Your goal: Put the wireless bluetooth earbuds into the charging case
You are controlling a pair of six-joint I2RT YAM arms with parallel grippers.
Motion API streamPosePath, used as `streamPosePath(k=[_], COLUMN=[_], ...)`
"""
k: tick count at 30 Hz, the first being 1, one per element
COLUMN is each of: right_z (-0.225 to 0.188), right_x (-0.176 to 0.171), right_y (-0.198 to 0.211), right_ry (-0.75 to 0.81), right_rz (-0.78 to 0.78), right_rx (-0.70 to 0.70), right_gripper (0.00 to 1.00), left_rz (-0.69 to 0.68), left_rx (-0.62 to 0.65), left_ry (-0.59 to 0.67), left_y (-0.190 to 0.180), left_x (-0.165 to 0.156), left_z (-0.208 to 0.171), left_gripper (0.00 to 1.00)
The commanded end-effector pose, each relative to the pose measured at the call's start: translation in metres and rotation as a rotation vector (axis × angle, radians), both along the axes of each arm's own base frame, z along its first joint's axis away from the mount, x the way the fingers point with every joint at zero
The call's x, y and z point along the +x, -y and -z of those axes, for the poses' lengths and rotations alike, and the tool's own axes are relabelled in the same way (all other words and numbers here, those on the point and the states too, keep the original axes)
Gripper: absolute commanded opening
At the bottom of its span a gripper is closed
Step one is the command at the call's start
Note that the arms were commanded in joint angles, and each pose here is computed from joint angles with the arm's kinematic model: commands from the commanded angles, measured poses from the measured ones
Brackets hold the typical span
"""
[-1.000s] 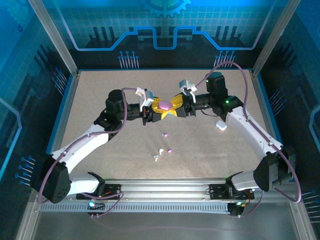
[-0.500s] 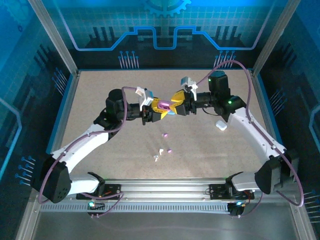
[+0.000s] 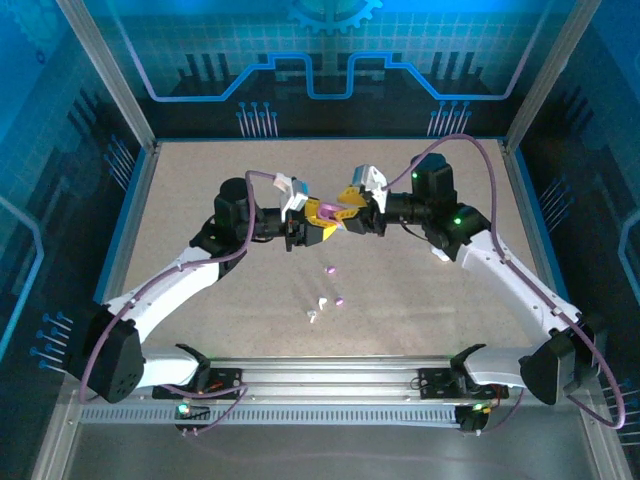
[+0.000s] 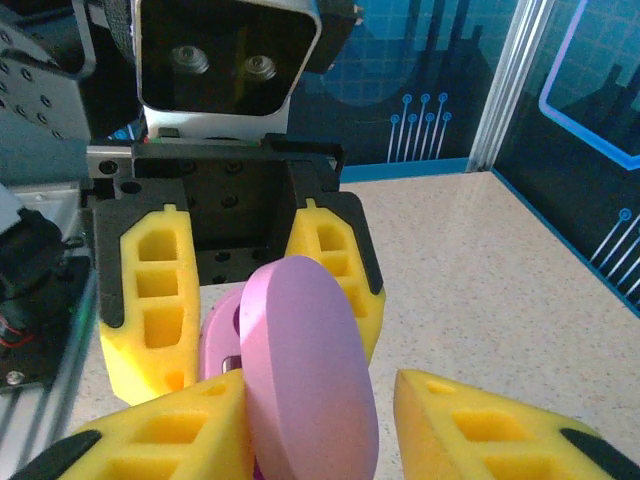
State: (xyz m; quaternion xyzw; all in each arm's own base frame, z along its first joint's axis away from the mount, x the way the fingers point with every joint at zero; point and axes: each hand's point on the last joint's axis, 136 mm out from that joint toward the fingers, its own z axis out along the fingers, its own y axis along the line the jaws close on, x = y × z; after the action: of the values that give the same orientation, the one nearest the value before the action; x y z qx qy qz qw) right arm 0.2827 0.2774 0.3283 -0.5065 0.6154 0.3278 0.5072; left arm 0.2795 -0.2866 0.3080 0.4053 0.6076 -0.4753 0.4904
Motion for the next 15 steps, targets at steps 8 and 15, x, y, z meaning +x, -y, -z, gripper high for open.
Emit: streamPosePath(k=[8, 15], right_z=[-0.0024, -0.0083], right_x=[0.0142, 0.0115], right_y=[0.0006, -0.0001], right_ry=[0.116, 0.132], right_rz=[0.087, 0.087], right_rx=[-0.058, -0.043], right_gripper=[0.28, 0.15], left_rz=[0.102, 0.068], left_rx=[-0.049, -0.042], left_ry=[0.061, 0.055], left_y=[0.0074, 0.0069], left_x=[-0.0188, -0.0126], left_z=[-0.0235, -0.0201], left_gripper=[0.34, 0.44])
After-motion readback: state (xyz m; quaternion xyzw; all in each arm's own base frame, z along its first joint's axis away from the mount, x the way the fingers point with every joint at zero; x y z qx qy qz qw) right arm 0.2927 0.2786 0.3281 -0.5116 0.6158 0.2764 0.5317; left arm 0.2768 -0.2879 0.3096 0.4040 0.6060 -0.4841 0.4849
